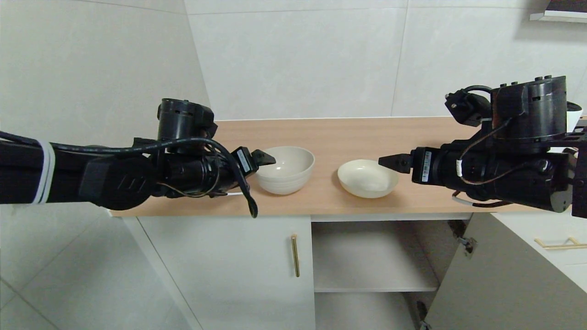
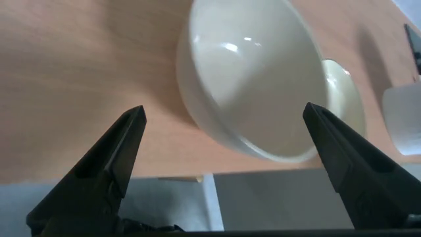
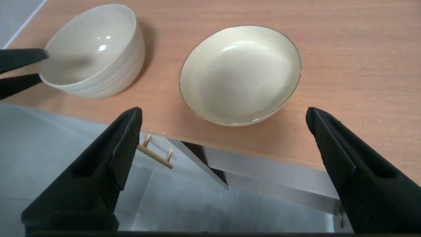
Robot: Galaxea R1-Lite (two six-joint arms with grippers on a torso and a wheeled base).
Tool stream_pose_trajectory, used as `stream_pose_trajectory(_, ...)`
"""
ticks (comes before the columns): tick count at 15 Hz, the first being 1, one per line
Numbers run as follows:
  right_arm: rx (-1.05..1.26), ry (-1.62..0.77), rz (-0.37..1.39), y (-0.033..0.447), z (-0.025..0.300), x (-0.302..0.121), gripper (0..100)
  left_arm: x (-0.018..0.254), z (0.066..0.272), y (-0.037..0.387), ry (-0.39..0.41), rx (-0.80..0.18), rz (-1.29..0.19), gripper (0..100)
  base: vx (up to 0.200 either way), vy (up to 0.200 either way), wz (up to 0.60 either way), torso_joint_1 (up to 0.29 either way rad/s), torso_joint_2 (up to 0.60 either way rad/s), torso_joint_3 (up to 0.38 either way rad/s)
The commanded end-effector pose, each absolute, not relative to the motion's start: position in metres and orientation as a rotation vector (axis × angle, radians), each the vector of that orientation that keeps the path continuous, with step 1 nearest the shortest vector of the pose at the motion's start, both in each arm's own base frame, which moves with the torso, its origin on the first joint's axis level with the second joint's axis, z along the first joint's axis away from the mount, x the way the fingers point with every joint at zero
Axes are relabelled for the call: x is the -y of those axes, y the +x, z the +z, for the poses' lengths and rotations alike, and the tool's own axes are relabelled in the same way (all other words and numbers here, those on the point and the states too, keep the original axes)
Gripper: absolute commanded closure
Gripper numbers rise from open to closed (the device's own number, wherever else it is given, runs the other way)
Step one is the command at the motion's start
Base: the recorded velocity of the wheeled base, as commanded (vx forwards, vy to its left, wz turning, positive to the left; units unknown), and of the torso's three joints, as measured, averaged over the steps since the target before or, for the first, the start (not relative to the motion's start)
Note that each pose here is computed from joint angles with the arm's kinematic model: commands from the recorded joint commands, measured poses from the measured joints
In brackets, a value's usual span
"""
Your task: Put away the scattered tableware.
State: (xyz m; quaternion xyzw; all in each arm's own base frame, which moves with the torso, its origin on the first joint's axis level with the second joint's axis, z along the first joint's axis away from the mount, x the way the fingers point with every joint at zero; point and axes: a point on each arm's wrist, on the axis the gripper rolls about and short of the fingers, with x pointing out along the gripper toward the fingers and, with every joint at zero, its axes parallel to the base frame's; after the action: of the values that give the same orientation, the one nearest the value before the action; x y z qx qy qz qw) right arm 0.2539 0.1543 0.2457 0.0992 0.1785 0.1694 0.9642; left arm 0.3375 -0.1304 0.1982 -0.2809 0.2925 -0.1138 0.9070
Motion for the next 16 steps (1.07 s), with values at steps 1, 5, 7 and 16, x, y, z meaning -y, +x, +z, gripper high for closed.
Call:
stream_pose_trajectory(1, -0.360, 0.201, 0.343, 0.254, 0.246, -0.154, 0, 0.133, 0.186, 0.345, -0.577, -0.624, -0.227, 0, 0.000, 0.000, 0.00, 0.000, 0.00, 0.000)
stream_pose_trajectory(5, -0.358, 0.202, 0.345, 0.253, 0.247, -0.154, 0, 0.133, 0.187, 0.345, -0.577, -0.623, -0.227, 100, 0.000, 0.000, 0.00, 0.000, 0.00, 0.000)
stream_pose_trajectory(7, -0.358, 0.202, 0.345, 0.253, 0.247, -0.154, 0, 0.133, 0.188, 0.344, -0.578, -0.618, -0.228, 100, 0.000, 0.000, 0.00, 0.000, 0.00, 0.000)
stream_pose_trajectory(16, -0.391, 0.171, 0.145, 0.288, 0.228, -0.166, 0, 0.129, 0.202, 0.334, -0.584, -0.589, -0.243, 100, 0.000, 0.000, 0.00, 0.000, 0.00, 0.000)
